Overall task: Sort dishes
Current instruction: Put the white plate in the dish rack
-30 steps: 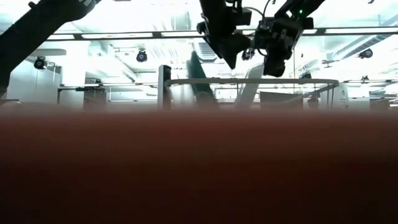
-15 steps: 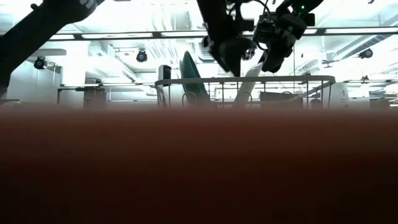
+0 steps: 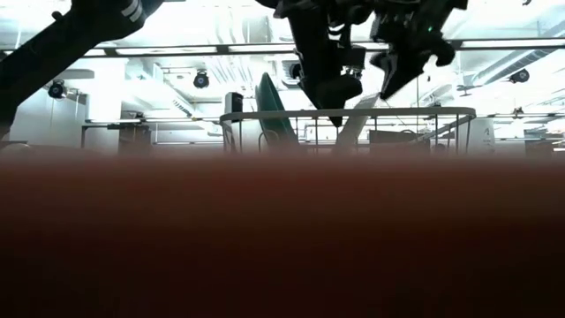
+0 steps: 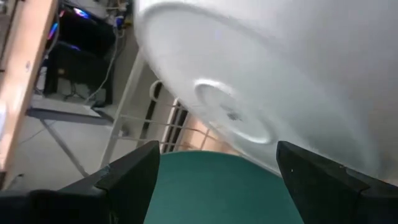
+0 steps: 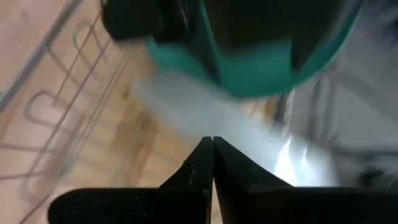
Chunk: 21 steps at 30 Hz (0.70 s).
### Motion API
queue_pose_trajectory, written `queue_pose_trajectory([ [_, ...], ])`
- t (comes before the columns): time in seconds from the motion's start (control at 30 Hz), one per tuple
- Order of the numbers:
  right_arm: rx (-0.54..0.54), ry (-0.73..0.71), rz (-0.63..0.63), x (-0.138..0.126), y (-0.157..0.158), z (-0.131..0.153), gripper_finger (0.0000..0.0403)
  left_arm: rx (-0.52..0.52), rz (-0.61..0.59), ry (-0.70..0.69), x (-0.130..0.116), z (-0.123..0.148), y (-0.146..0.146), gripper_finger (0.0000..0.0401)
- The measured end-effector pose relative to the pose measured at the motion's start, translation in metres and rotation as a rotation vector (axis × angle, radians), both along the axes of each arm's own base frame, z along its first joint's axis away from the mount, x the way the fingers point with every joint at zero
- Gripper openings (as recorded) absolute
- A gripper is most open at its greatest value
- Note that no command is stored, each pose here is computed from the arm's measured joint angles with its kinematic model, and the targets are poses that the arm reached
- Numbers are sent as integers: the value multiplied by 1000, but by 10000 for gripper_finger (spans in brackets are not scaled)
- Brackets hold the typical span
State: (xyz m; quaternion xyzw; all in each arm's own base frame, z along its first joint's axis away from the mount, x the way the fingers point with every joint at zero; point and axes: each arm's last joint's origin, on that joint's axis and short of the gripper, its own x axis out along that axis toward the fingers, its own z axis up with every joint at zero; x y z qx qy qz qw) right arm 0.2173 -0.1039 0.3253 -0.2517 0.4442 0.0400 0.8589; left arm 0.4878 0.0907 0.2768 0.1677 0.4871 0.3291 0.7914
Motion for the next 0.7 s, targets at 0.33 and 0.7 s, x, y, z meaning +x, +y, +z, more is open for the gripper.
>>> queue_pose_trajectory([
  [0.33, -162, 19, 80, 1, 10, -20, 8, 4, 11, 14, -2, -1, 3, 311],
  [0.7, 13, 173, -129, -18, 17, -44, 22, -144, -200, 125, 0, -20, 10, 311],
])
